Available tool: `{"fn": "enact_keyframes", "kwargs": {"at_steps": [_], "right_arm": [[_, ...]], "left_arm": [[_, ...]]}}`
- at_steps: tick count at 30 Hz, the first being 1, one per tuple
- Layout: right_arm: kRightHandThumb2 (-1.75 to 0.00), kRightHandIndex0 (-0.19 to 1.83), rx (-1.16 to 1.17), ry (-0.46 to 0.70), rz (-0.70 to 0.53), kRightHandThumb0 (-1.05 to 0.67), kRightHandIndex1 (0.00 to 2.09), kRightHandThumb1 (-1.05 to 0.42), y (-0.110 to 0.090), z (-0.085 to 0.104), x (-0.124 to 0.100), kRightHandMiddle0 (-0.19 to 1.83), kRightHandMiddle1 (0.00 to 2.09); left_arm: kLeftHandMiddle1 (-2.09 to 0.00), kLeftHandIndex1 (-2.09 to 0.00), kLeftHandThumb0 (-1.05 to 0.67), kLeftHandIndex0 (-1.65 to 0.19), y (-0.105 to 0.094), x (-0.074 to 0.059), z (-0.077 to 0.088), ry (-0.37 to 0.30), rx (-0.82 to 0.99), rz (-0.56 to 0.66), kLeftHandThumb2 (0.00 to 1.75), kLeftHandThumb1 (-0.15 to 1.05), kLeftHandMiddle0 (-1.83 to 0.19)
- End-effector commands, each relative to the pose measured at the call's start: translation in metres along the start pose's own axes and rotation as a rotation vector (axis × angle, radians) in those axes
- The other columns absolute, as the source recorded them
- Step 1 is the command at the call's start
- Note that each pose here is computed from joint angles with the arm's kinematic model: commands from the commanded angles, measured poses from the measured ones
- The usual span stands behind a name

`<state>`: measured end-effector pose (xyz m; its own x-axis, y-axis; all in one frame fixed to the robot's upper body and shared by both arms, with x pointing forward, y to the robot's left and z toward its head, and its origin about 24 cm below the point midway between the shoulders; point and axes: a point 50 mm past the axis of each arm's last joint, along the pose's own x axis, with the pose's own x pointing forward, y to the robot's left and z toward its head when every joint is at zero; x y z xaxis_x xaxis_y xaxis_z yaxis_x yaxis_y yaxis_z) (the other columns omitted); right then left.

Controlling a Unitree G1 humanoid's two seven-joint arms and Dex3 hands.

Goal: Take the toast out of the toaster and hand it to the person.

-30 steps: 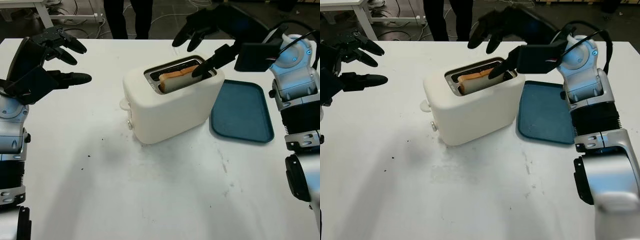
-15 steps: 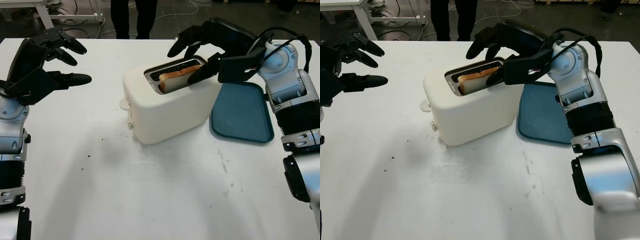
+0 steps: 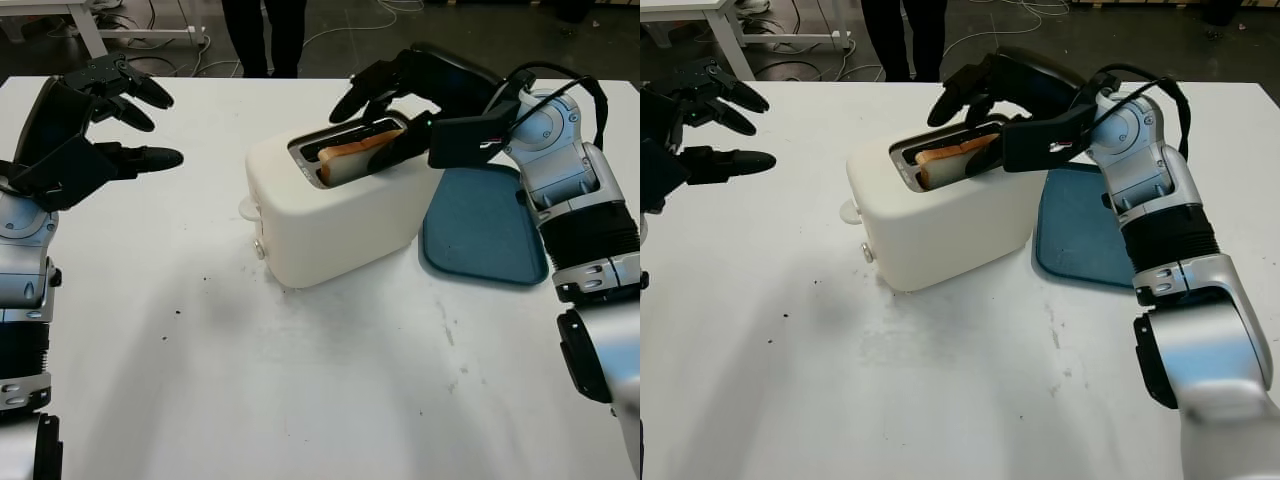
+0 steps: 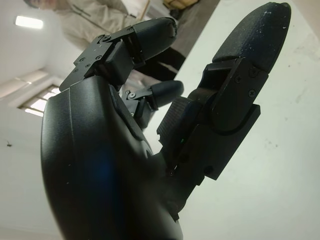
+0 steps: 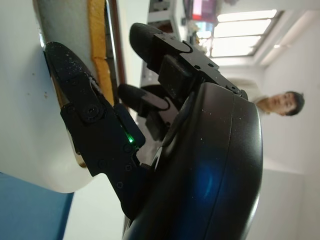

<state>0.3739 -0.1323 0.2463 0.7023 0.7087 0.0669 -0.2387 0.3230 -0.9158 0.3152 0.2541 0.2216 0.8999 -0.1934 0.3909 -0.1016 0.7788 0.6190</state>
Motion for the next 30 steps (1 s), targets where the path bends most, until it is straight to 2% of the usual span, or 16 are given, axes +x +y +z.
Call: {"fn": "enact_keyframes", "kwargs": {"at_steps": [1, 9, 19, 25, 28, 30], "right_arm": [[-0.01, 0.82, -0.028, -0.026, 0.013, -0.53, 0.67, -0.64, 0.0, 0.006, 0.004, 0.92, 0.25], [0.0, 0.92, -0.026, -0.038, 0.05, -0.37, 0.61, -0.64, 0.007, 0.006, 0.006, 1.0, 0.19], [-0.01, 1.0, -0.008, -0.036, 0.084, -0.31, 0.64, -0.65, 0.013, 0.005, 0.009, 1.08, 0.18], [-0.02, 1.15, -0.027, -0.029, 0.095, -0.28, 0.71, -0.69, 0.012, 0.005, 0.009, 1.23, 0.24], [-0.01, 1.19, -0.053, -0.028, 0.074, -0.44, 0.89, -0.72, 0.012, 0.006, 0.009, 1.32, 0.24], [-0.01, 1.17, -0.078, -0.035, 0.053, -0.54, 1.24, -0.76, 0.012, 0.007, 0.008, 1.39, 0.31]], "left_arm": [[-1.33, -1.18, -1.05, -0.49, 0.0, -0.002, -0.002, 0.006, 0.0, 0.009, 0.0, 0.7, -0.47], [-1.32, -1.18, -1.05, -0.49, 0.0, -0.002, -0.002, 0.007, -0.004, 0.011, 0.0, 0.7, -0.48], [-1.31, -1.17, -1.05, -0.49, 0.0, -0.002, -0.001, 0.002, -0.003, 0.008, 0.0, 0.7, -0.48], [-1.3, -1.17, -1.05, -0.49, 0.0, -0.001, -0.002, -0.008, -0.002, 0.006, 0.0, 0.71, -0.48], [-1.31, -1.17, -1.05, -0.49, 0.0, -0.001, -0.001, -0.012, -0.009, 0.006, 0.0, 0.7, -0.48], [-1.31, -1.17, -1.05, -0.49, 0.0, -0.001, -0.002, -0.011, -0.016, 0.005, 0.0, 0.69, -0.48]]}}
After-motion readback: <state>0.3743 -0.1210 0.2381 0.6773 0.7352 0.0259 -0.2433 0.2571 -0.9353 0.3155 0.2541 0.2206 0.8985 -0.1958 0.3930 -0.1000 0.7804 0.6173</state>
